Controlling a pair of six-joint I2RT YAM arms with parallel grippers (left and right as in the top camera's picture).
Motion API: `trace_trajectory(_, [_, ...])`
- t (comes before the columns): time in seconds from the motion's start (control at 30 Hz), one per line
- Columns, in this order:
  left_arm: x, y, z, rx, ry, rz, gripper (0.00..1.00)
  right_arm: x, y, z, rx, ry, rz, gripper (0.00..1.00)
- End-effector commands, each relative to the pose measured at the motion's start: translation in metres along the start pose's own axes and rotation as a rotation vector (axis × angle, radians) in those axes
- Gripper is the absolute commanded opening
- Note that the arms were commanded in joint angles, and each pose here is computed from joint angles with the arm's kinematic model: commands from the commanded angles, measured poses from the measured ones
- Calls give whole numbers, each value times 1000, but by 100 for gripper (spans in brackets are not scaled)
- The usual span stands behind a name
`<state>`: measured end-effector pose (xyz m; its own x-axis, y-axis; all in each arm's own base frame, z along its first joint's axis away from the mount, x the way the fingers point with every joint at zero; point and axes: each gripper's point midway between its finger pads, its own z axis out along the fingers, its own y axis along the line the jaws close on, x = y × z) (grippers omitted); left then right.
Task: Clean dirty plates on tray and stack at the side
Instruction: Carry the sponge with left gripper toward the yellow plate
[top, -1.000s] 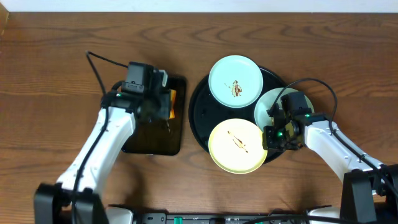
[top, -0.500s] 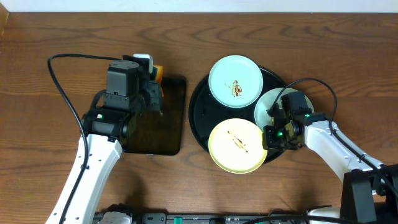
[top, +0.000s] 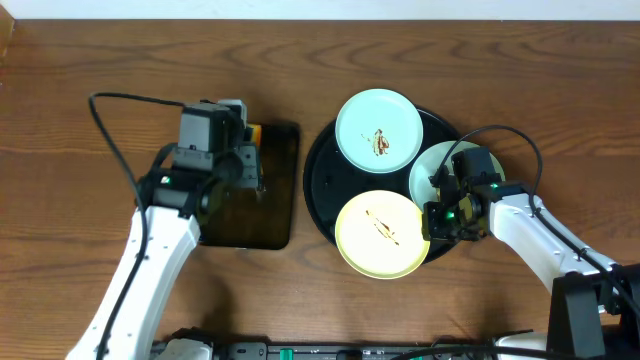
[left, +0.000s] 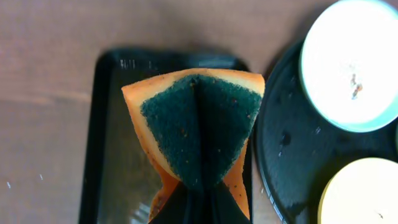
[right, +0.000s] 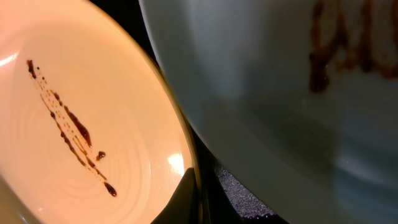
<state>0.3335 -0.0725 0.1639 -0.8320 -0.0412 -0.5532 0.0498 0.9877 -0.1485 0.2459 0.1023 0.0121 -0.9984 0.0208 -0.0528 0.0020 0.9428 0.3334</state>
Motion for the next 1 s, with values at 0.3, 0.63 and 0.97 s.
trace_trajectory(0.3, [62, 1, 51, 3, 322, -89, 7, -1, 3, 0, 3, 4, -7, 1])
trace_trajectory(0.63, [55, -18, 40, 96, 338, -98, 8, -1, 3, 0, 3, 4, -7, 1])
trace_trajectory(0.97, [33, -89, 18, 356, 308, -24, 7, -2, 3, 0, 2, 1, -8, 1])
